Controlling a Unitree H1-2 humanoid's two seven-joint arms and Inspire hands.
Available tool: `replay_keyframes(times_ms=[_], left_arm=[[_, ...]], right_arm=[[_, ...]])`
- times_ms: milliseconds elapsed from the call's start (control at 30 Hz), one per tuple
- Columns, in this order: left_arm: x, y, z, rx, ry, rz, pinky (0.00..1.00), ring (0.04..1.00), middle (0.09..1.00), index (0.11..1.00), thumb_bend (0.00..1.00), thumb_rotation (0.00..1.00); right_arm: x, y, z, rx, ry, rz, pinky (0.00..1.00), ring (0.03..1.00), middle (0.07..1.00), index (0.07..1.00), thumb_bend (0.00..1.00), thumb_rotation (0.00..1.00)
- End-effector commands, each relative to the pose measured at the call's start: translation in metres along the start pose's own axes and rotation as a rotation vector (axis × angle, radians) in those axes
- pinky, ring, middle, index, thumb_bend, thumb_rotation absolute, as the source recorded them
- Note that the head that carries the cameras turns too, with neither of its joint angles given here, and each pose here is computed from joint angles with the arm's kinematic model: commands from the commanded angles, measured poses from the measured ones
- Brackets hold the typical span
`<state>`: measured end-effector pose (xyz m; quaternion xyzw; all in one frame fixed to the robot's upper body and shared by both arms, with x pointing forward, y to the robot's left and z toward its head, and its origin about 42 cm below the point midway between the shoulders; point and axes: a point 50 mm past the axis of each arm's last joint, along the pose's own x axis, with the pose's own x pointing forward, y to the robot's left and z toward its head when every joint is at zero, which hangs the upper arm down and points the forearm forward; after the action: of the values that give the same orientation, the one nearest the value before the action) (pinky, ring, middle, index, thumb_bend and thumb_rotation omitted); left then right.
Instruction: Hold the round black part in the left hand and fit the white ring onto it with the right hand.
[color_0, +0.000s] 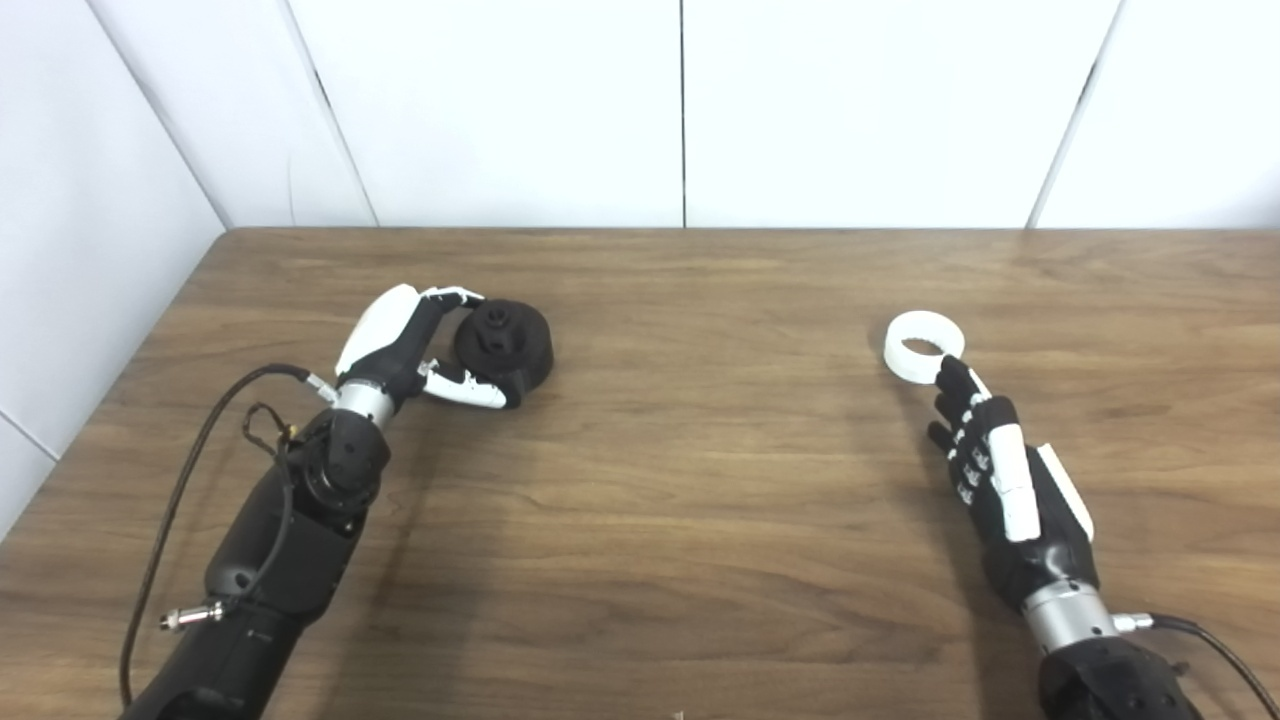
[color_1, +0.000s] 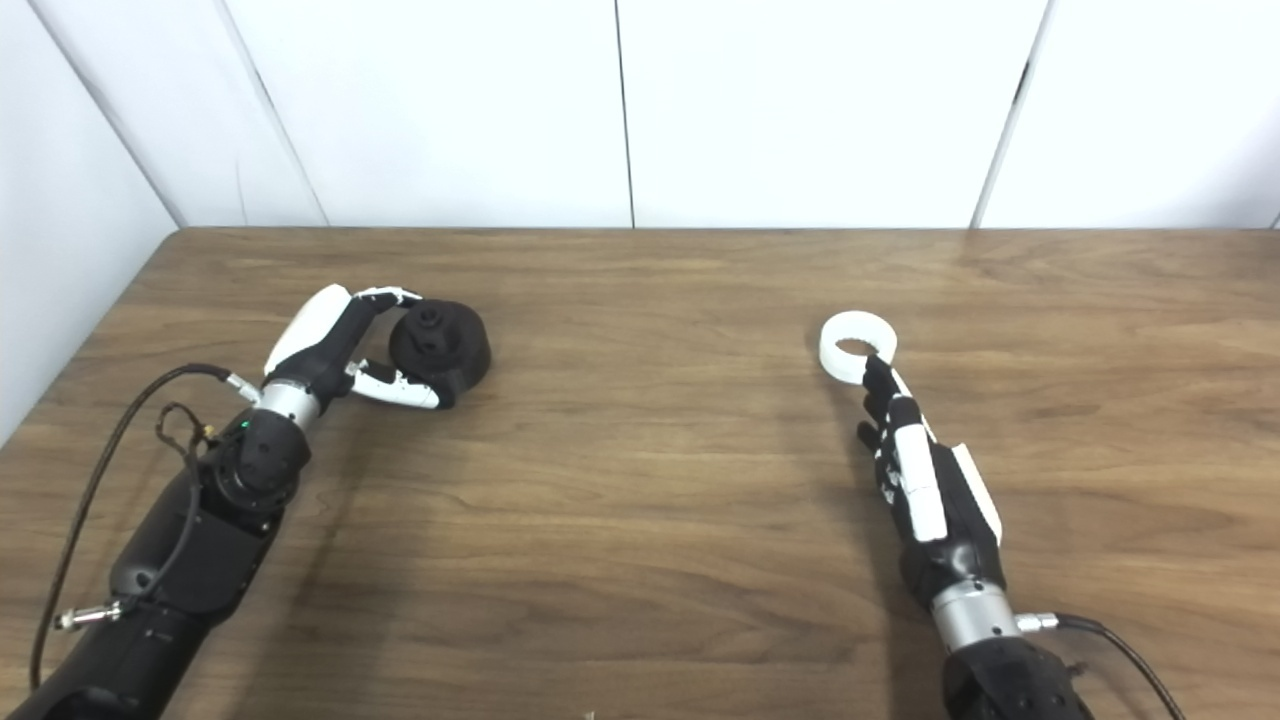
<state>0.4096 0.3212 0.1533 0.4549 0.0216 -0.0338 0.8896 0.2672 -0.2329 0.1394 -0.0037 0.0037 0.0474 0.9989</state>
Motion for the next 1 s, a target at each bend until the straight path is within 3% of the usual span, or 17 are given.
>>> replay_keyframes(times_ms=[0,333,800,967], left_arm=[[0.009,0.022,0.010,0.027,-0.055,0.083,0.90,0.944,0.867,0.636,0.78,0.13],[0.004,0.017,0.011,-0.013,-0.060,0.062,0.90,0.947,0.866,0.614,0.79,0.13],[-0.018,-0.008,0.028,-0.019,-0.096,-0.051,0.90,0.952,0.877,0.615,0.79,0.15],[-0.028,-0.020,0.036,-0.024,-0.148,-0.097,0.89,0.944,0.875,0.622,0.78,0.14]], right_arm=[[-0.004,-0.001,0.009,-0.012,-0.049,0.008,1.00,0.999,0.983,0.961,0.69,1.00],[-0.003,0.000,0.010,-0.017,-0.048,0.009,1.00,1.000,0.983,0.971,0.68,1.00],[0.000,0.005,0.010,-0.022,-0.045,0.011,1.00,1.000,0.987,0.982,0.68,1.00],[-0.001,0.005,0.011,-0.027,-0.047,0.012,1.00,1.000,0.987,0.986,0.68,1.00]])
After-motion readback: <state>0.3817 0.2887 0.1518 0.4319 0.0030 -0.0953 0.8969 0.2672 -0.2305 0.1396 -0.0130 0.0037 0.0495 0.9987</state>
